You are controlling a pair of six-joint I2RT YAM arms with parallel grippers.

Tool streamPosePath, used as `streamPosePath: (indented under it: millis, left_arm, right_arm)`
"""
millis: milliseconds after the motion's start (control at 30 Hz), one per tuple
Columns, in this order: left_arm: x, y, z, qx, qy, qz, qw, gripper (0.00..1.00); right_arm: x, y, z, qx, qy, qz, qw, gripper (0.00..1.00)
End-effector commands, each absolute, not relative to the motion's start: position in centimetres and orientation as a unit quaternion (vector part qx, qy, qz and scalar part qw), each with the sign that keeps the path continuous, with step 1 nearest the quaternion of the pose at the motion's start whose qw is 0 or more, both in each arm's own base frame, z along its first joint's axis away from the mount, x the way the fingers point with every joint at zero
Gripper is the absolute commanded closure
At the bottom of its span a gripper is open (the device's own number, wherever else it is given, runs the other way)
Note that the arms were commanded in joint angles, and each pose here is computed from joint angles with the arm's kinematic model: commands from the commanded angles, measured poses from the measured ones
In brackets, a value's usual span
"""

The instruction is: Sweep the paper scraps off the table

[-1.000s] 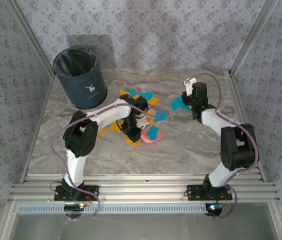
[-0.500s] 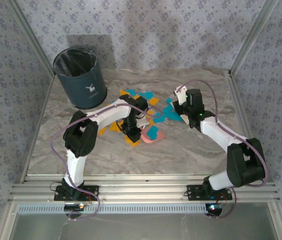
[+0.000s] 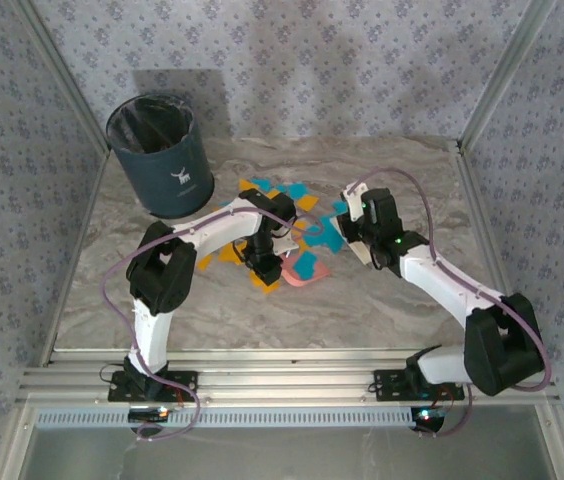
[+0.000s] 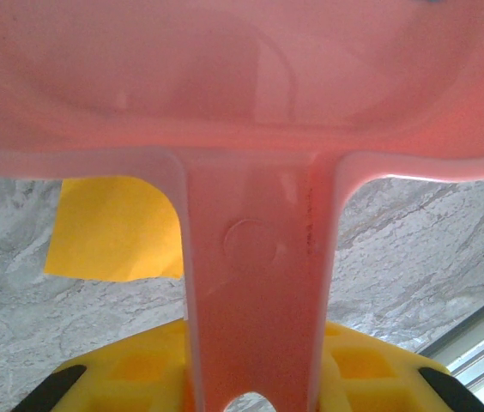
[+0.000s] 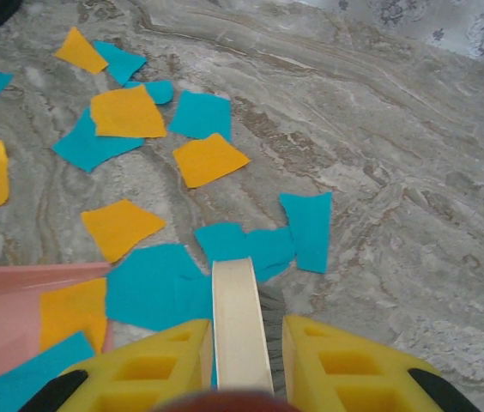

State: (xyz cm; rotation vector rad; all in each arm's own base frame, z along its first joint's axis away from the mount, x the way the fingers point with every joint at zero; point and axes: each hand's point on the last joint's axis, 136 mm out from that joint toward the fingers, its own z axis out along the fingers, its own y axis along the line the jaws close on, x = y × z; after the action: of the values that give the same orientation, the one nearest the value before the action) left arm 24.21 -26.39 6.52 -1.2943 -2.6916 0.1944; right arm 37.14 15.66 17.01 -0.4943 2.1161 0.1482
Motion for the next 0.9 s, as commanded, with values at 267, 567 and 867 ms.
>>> streamPosePath:
  millis: [267, 567, 867]
  left_arm:
    - [23.9, -25.9, 6.8, -0.435, -0.896, 0.050, 0.074, 1.00]
    - [23.9, -26.0, 6.8, -0.436, -0.895, 0.054, 0.074, 1.00]
    - [24.0, -26.2, 6.5, -0.444, -0.892, 0.054, 0.066, 1.00]
  right_arm:
    - [32.4, 18.5, 17.0, -0.239, 0.863, 0.150, 0.419, 1.00]
    - [31.8, 18.5, 19.7, -0.226, 0.845, 0.171, 0.454, 1.00]
    - [34.0, 13.3, 21.4, -0.113, 0.843, 0.060, 0.523, 1.00]
